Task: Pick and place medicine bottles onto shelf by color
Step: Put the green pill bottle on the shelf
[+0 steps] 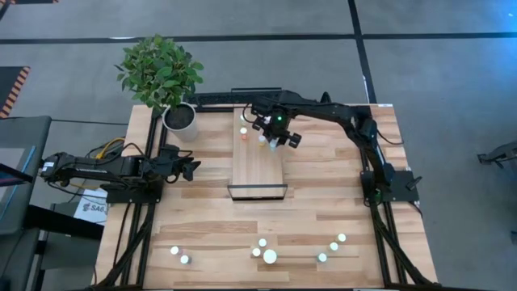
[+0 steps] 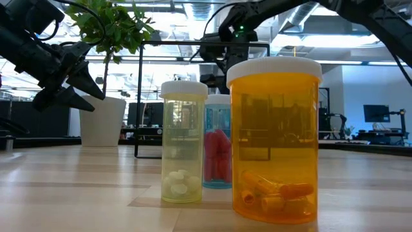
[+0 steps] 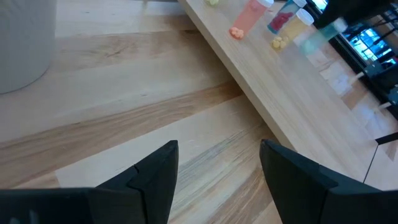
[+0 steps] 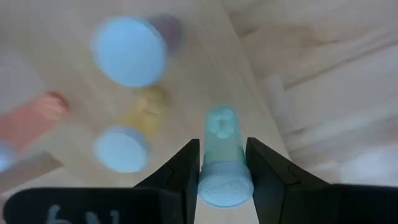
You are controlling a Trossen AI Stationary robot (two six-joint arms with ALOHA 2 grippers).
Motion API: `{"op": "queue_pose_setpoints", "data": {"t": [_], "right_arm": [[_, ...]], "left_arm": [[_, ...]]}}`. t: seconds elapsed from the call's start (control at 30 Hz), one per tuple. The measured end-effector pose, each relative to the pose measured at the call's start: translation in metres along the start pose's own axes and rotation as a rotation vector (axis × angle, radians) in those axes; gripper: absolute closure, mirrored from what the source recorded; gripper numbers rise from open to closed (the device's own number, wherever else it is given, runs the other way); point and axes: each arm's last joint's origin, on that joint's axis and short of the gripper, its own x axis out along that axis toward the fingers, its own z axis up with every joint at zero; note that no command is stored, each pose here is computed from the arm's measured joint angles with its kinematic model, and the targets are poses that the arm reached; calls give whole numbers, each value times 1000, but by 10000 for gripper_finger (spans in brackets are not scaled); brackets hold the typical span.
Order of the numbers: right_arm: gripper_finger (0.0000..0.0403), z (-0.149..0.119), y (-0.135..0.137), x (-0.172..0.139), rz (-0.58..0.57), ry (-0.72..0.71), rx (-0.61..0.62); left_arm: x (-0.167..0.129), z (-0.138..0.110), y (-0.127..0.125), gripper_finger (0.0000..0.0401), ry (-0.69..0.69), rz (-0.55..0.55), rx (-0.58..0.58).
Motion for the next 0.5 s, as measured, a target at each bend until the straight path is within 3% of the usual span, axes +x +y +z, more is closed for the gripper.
{"op": "queue_pose_setpoints", "data": {"t": [0.5], "right_arm": [[275,5,5,9,7,0,26]], "left_arm": [[0,-1,1,189,9,13,9]]}}
